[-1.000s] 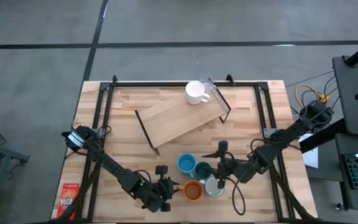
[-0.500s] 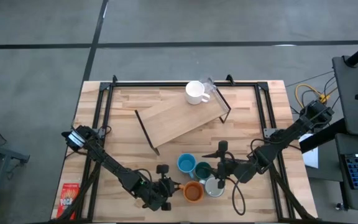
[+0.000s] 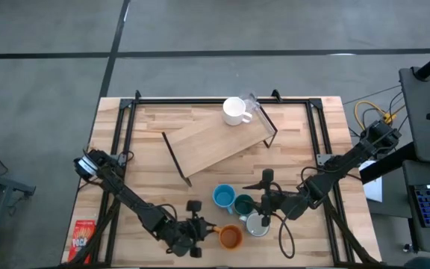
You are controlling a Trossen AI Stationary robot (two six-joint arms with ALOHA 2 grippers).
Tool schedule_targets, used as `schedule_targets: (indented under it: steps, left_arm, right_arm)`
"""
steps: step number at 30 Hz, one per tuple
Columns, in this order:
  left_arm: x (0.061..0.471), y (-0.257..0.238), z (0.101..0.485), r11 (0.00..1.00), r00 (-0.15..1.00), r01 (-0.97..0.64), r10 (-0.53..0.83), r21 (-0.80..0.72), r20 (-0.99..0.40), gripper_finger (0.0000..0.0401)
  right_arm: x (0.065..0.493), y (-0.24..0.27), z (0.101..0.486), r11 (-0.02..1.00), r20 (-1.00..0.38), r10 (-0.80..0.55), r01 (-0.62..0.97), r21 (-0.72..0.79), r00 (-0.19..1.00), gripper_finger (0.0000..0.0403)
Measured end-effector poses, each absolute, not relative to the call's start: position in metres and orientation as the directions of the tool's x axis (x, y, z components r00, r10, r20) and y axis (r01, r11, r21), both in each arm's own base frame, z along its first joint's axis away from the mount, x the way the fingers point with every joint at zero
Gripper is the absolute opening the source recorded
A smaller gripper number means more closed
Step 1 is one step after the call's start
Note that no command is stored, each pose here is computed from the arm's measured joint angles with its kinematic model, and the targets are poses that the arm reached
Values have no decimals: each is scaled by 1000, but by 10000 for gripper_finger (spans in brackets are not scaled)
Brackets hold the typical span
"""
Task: Stack small to large cups/mugs on shelf
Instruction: Put the orange mug on the shelf
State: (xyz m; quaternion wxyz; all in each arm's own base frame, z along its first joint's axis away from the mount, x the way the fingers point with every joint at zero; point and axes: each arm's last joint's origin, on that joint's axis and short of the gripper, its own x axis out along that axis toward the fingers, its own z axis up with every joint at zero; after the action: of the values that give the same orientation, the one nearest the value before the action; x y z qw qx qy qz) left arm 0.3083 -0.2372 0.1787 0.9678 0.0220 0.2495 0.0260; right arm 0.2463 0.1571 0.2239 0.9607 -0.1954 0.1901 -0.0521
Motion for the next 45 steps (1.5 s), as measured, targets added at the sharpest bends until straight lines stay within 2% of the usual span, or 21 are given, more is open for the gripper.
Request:
schedule_targets:
  steps: [10,17,26,31,45]
  left_arm:
    - [294,-243,206,993,909,-50,89,107,-406,23]
    - [279,-238,234,987,931,-81,125,143,-342,8]
    - [276,-236,239,967,932,-134,197,215,-304,7]
    - [276,-230,243,935,920,-218,292,280,-260,7]
    - [283,-213,241,843,845,-442,506,307,-173,2]
  right_arm:
    - [246,157,224,918,-345,-174,26,-395,922,210]
    - [246,157,224,918,-345,-174,26,-395,922,210]
    - [246,157,224,918,-344,-174,26,-395,923,210]
    - [246,157,224,918,-344,-174,26,-395,923,210]
    - [246,157,224,924,-344,-174,32,-381,923,210]
